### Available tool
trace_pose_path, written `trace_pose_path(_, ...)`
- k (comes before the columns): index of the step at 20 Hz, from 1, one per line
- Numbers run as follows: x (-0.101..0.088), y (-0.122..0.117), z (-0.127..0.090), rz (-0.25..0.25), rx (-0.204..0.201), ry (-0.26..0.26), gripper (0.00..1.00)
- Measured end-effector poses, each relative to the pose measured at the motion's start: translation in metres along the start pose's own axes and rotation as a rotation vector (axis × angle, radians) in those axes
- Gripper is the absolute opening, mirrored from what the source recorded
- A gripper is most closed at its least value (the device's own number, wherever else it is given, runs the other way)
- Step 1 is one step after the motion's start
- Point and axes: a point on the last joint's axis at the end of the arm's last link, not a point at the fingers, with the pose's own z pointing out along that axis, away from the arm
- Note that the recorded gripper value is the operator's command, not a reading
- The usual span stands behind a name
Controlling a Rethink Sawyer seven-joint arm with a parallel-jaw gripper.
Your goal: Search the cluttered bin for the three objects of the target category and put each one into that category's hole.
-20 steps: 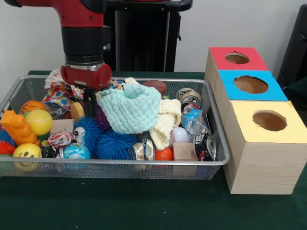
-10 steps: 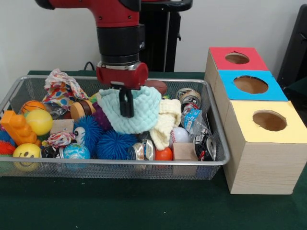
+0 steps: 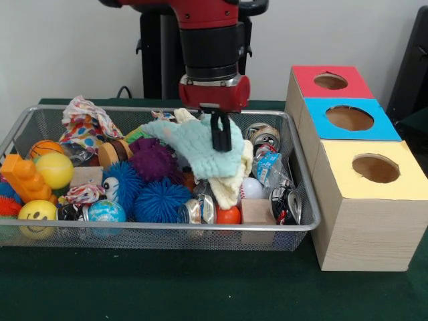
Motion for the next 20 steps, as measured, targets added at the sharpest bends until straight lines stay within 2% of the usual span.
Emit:
trace_pose_path(2, 0.006, 0.012, 0.001, -0.008, -0.003, -0.009, 0.00)
trace_pose_path(3, 0.009, 0.018, 0.002, -0.014, -0.004, -0.017, 1.00)
trace_pose_path(6, 0.011, 0.021, 0.003, -0.019, -0.001, -0.023, 1.00)
trace_pose_path(11, 0.032, 0.040, 0.004, -0.053, 0.040, -0.054, 1.00)
trace_pose_path(15, 0.051, 0.061, 0.004, -0.065, 0.065, -0.052, 1.00)
trace_pose_path(20, 0.049, 0.062, 0.005, -0.048, 0.066, -0.051, 1.00)
